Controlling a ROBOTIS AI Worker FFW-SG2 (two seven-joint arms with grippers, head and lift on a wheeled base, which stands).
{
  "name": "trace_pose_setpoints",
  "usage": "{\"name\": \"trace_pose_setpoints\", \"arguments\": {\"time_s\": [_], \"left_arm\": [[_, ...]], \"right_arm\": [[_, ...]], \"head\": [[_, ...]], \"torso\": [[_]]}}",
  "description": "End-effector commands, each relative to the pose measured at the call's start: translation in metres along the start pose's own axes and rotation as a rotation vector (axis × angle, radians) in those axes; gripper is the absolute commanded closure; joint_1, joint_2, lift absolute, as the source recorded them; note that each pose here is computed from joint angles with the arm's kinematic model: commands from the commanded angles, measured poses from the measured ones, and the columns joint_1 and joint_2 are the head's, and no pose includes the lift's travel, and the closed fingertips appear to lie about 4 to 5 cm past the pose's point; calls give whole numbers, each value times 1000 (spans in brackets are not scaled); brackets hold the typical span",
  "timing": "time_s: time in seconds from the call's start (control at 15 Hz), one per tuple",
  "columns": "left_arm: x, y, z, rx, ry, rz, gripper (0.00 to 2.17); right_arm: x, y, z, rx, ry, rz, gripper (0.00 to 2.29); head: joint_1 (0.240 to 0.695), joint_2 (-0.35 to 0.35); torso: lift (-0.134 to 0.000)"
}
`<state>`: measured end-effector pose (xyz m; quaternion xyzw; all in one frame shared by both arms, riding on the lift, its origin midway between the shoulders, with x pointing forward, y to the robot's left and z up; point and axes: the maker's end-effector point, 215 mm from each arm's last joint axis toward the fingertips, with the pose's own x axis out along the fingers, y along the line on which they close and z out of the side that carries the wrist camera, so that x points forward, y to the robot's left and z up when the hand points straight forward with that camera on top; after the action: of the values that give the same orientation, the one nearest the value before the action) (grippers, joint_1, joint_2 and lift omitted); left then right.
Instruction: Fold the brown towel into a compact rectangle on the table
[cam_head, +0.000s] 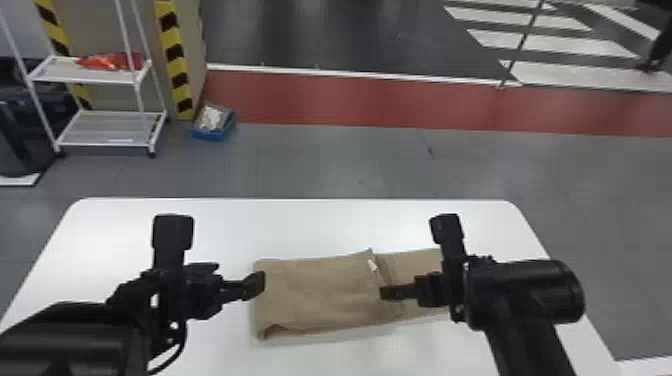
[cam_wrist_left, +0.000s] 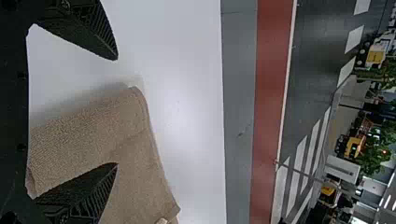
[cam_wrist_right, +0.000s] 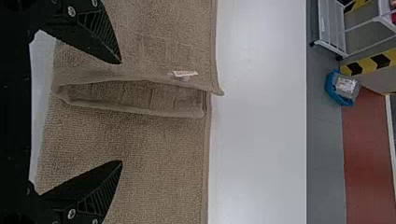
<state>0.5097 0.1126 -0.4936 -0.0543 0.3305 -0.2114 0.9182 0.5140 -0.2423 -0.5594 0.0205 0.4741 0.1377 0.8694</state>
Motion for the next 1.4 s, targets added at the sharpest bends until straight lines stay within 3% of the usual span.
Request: {"name": "trace_pose_setpoints", "arguments": {"time_s": [0.0, 0.4, 0.8, 0.93, 1.2, 1.33], "left_arm": [[0, 0, -3, -1, 5, -3, 76], [-1, 5, -8, -9, 8, 5, 76], [-2, 7, -12, -13, 11, 8, 80], [-2, 8, -13, -15, 12, 7, 80], [-2, 9, -17, -22, 14, 3, 80], [-2, 10, -17, -22, 12, 3, 80]], "right_arm": [[5, 5, 0, -11, 2, 5, 161], [13, 9, 1, -17, 10, 15, 505], [14, 14, 9, -30, -5, 26, 596], [15, 15, 10, -34, -3, 28, 738], [17, 17, 9, -39, 1, 31, 738], [17, 19, 9, -36, 0, 40, 1069]], "head": [[695, -140], [695, -125], [695, -116], [695, -113], [695, -106], [695, -104]], "torso": [[0], [0], [0], [0], [0], [0]]}}
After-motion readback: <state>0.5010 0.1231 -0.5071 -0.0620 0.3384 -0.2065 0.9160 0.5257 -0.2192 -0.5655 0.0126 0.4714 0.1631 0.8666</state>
